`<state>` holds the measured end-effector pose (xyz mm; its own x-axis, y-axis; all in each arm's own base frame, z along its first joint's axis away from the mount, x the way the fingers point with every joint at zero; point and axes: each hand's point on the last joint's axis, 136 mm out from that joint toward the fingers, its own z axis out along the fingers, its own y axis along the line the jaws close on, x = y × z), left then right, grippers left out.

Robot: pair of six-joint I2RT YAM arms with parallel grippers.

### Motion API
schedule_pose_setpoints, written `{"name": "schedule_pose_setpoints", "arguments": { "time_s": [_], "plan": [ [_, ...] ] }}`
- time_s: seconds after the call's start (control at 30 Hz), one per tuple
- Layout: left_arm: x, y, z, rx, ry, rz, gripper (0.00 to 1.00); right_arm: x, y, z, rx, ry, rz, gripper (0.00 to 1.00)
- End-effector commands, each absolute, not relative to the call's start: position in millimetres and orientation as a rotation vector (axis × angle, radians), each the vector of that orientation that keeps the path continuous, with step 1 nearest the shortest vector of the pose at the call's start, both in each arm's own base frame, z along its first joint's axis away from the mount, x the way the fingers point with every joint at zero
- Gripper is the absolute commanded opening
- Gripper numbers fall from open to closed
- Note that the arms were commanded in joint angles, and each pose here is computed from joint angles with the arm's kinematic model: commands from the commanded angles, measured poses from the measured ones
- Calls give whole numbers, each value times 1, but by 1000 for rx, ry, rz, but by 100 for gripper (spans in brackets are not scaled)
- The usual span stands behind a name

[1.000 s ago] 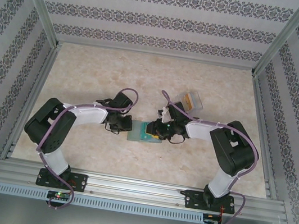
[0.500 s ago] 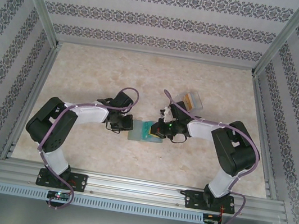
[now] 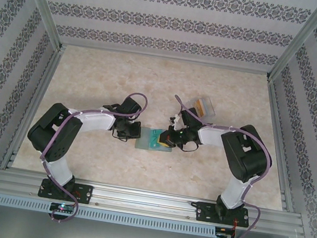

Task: Put the credit cards into the card holder
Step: Insert the credit card into the card holder.

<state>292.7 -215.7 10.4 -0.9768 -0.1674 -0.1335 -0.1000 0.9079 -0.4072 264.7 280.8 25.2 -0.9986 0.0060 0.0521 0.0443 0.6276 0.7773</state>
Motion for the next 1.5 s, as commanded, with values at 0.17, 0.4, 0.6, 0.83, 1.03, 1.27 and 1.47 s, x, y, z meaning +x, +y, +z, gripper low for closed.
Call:
{"name": "schedule_pose_setpoints", "arguments": {
  "time_s": [0.17, 0.4, 0.6, 0.83, 1.03, 1.27, 1.47],
  "plan": [
    [262, -181, -45, -282, 3057, -350, 9, 271, 289, 15, -60, -2815, -1331, 0],
    [260, -175, -44, -291, 3065, -293, 7, 278, 280, 21, -82, -2873, -1346, 0],
    [263, -178, -26, -273, 3022, -352, 18, 275, 289, 26, -45, -2824, -1408, 0],
    [269, -178, 14, -299, 2947, -438, 24, 271, 292, 21, -35, -2807, -1411, 0],
    [272, -177, 22, -312, 2923, -440, 29, 271, 294, 20, -30, -2796, -1415, 0],
    [271, -192, -4, -315, 2966, -531, 22, 271, 300, 20, -10, -2781, -1431, 0],
    [273, -188, -16, -330, 2990, -476, 14, 272, 306, 22, -25, -2757, -1468, 0]
  ]
}}
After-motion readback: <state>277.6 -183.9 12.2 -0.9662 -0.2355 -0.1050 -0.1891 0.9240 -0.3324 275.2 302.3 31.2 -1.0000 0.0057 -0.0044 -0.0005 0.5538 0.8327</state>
